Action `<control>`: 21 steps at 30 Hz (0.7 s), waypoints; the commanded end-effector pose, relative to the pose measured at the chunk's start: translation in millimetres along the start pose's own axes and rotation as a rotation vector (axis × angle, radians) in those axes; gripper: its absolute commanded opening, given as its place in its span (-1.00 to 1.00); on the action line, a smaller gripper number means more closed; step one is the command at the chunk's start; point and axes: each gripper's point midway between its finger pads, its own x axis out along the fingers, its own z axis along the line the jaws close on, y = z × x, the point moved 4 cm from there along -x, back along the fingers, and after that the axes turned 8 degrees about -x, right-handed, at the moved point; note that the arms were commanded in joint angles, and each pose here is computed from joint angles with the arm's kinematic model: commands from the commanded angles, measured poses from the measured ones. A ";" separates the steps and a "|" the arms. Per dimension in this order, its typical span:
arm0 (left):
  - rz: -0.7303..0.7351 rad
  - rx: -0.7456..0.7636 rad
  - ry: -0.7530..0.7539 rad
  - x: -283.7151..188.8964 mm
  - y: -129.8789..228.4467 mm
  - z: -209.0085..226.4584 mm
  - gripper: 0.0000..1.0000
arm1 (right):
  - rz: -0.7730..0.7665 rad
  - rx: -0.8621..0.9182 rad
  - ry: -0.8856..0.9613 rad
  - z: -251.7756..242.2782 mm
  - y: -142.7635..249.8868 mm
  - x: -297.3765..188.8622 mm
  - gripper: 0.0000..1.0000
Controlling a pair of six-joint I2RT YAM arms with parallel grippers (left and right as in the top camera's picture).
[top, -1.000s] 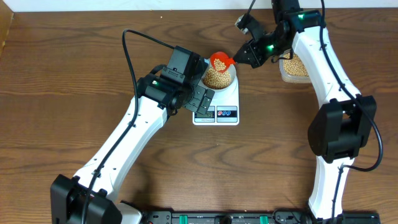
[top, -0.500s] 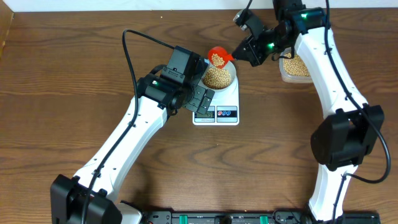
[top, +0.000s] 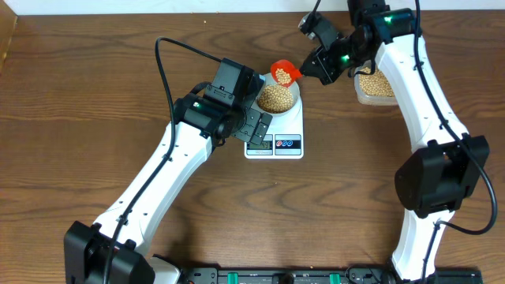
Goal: Scoop item into bowl and weigh 50g on scale
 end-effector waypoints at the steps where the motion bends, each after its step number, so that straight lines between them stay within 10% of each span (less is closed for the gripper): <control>1: -0.023 0.005 -0.011 -7.9 -2.5 1.7 0.95 | -0.017 -0.051 0.021 11.1 -12.8 -9.1 -0.98; 21: -0.023 0.005 -0.011 -7.9 -2.5 1.7 0.96 | -0.013 -0.092 0.032 9.7 -12.6 -9.0 -0.98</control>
